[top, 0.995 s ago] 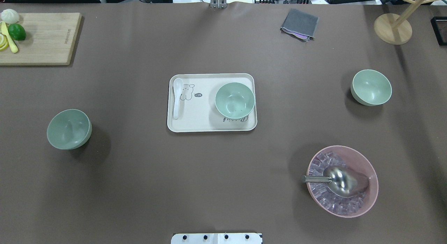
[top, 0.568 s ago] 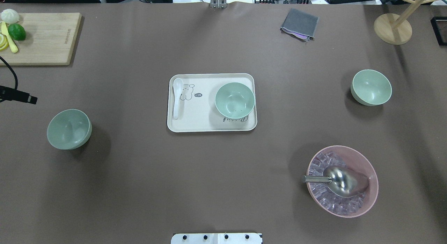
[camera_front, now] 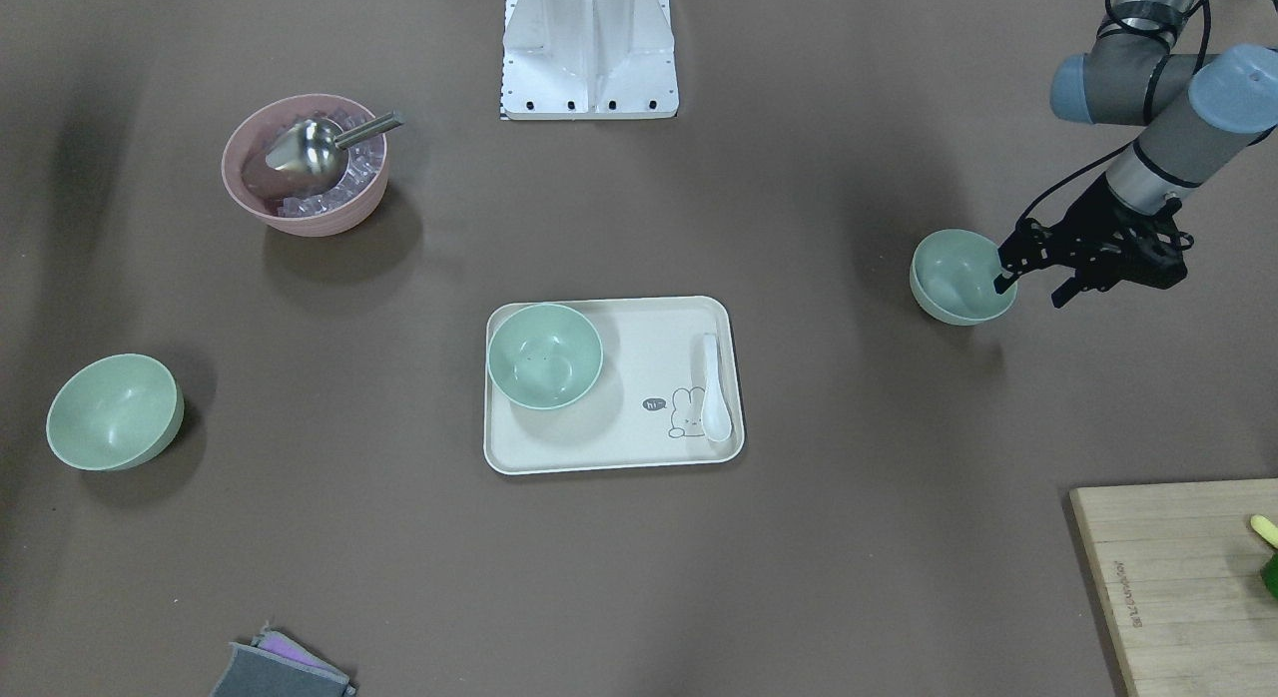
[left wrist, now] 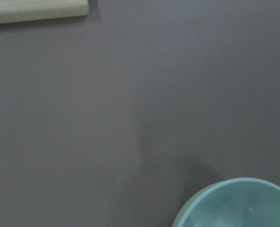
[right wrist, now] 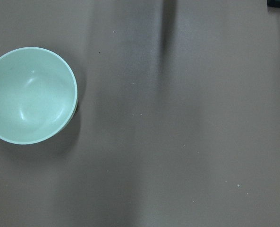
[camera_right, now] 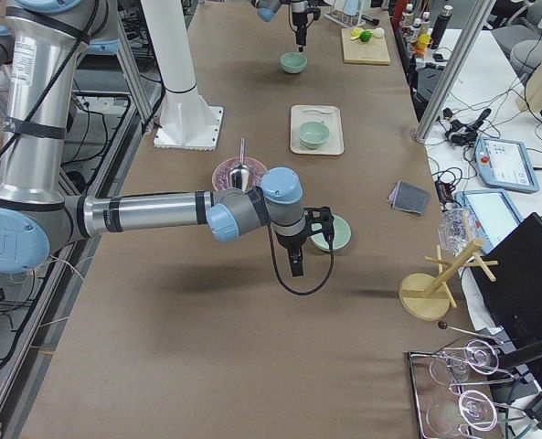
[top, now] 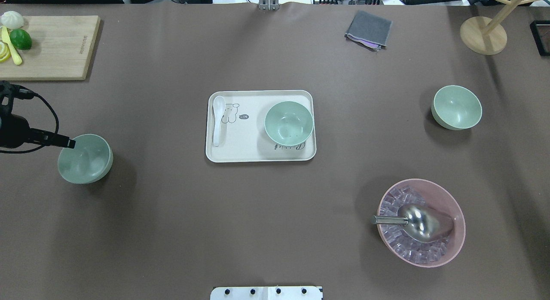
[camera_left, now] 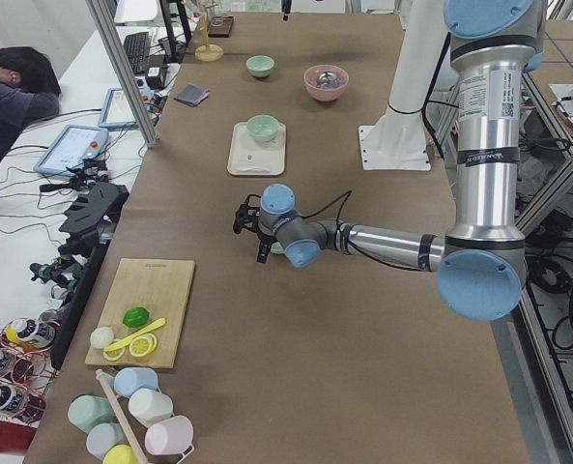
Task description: Stack green bowls together
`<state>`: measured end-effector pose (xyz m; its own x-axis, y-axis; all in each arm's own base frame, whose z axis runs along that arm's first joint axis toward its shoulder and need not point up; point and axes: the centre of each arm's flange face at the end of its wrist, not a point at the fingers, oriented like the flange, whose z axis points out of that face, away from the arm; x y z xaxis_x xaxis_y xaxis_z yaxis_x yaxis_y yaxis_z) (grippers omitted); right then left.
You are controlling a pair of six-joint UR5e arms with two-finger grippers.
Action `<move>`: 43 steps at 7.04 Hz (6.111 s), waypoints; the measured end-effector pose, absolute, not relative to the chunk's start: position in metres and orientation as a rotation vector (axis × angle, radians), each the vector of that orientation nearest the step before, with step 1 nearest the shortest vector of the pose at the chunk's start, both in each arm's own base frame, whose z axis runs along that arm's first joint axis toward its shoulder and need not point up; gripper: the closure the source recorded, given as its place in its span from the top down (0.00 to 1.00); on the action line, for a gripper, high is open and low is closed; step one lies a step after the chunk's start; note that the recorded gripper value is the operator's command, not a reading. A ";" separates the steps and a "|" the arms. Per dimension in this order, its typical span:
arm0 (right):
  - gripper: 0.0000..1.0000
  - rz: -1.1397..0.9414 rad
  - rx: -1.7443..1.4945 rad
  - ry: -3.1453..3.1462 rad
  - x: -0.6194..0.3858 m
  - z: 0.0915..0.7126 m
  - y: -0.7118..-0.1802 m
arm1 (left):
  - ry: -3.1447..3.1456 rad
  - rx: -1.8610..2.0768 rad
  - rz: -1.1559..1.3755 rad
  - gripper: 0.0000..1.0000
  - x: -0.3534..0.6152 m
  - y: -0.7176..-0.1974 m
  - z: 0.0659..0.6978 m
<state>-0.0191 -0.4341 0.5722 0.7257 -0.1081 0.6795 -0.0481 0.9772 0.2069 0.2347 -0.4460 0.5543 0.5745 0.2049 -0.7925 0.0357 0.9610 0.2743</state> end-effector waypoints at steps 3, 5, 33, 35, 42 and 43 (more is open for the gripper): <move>1.00 -0.033 0.216 -0.759 -0.019 0.573 -0.434 | 0.962 0.281 0.120 0.15 0.241 -0.438 0.557; 1.00 -0.033 0.216 -0.759 -0.019 0.573 -0.434 | 0.965 0.285 0.125 0.14 0.241 -0.437 0.557; 1.00 -0.031 0.216 -0.757 -0.019 0.573 -0.435 | 0.981 0.200 -0.142 0.00 0.591 -0.499 0.163; 1.00 -0.032 0.217 -0.757 -0.019 0.573 -0.435 | 0.987 0.202 -0.136 0.00 0.593 -0.495 0.163; 1.00 -0.031 0.217 -0.757 -0.019 0.573 -0.435 | 0.983 0.216 -0.137 0.98 0.596 -0.496 0.168; 1.00 -0.031 0.217 -0.757 -0.019 0.573 -0.435 | 0.987 0.221 -0.131 0.99 0.594 -0.495 0.166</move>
<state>-0.0194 -0.4351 0.5731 0.7273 -0.1061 0.6781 -0.0497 0.9772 0.2063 0.5941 -0.4954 0.1656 0.5459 -0.0100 -0.8378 0.2094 0.9698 0.1249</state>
